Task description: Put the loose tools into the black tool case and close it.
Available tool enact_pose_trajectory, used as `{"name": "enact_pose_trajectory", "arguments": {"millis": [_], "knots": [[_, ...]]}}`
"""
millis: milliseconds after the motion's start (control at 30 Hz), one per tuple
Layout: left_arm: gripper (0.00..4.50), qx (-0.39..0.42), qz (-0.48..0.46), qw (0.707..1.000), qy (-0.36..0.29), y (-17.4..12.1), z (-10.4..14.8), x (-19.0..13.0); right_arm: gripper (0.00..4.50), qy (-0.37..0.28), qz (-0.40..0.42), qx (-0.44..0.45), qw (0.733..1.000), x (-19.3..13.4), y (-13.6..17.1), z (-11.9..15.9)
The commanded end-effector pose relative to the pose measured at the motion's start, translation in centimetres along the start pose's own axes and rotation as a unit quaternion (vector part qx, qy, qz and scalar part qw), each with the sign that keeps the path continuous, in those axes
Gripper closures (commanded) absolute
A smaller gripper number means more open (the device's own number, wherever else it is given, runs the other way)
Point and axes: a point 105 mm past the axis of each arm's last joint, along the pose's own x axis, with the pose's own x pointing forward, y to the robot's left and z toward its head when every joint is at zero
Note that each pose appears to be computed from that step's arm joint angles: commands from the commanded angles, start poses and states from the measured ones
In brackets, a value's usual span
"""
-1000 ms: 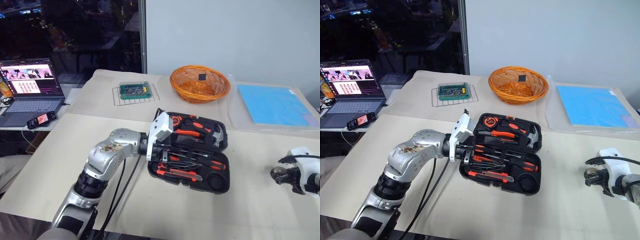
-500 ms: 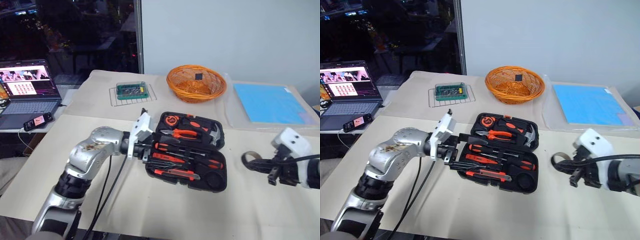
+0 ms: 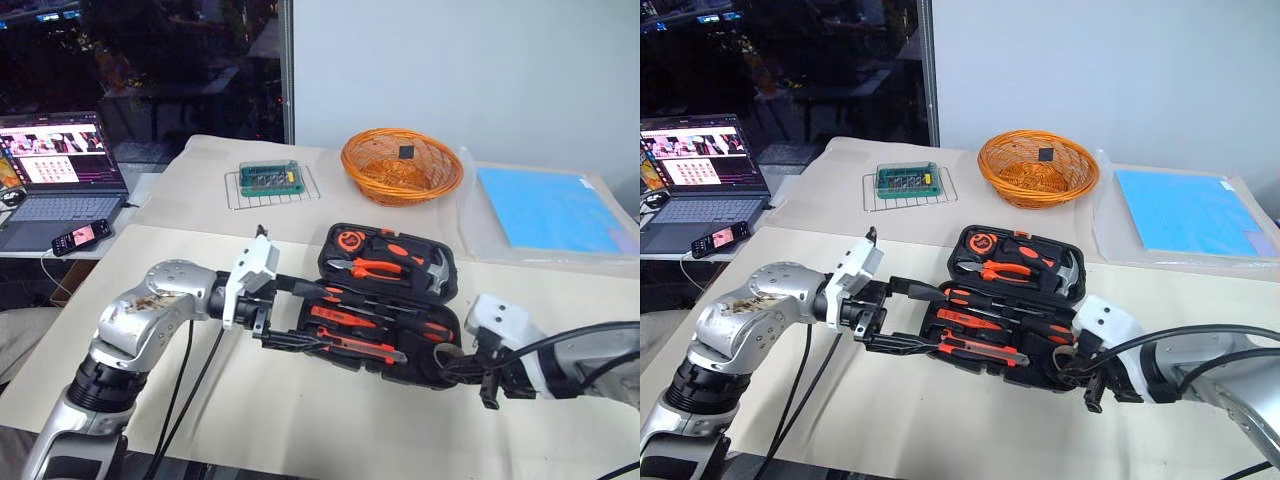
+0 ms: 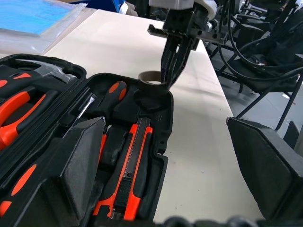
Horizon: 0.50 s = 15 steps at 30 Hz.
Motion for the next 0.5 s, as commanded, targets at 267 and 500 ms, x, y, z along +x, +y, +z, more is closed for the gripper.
{"name": "enact_pose_trajectory", "arguments": {"millis": [267,500], "knots": [[0.08,0.025,0.009,1.000,-0.001,-0.2,0.7,-0.3,4.48,0.001,0.007,-0.036,0.999,2.2,-0.3,0.9],[0.08,0.026,0.014,1.000,-0.001,-0.2,0.7,-0.2,4.48,0.001,0.019,-0.051,0.999,2.5,-0.3,1.4]]}}
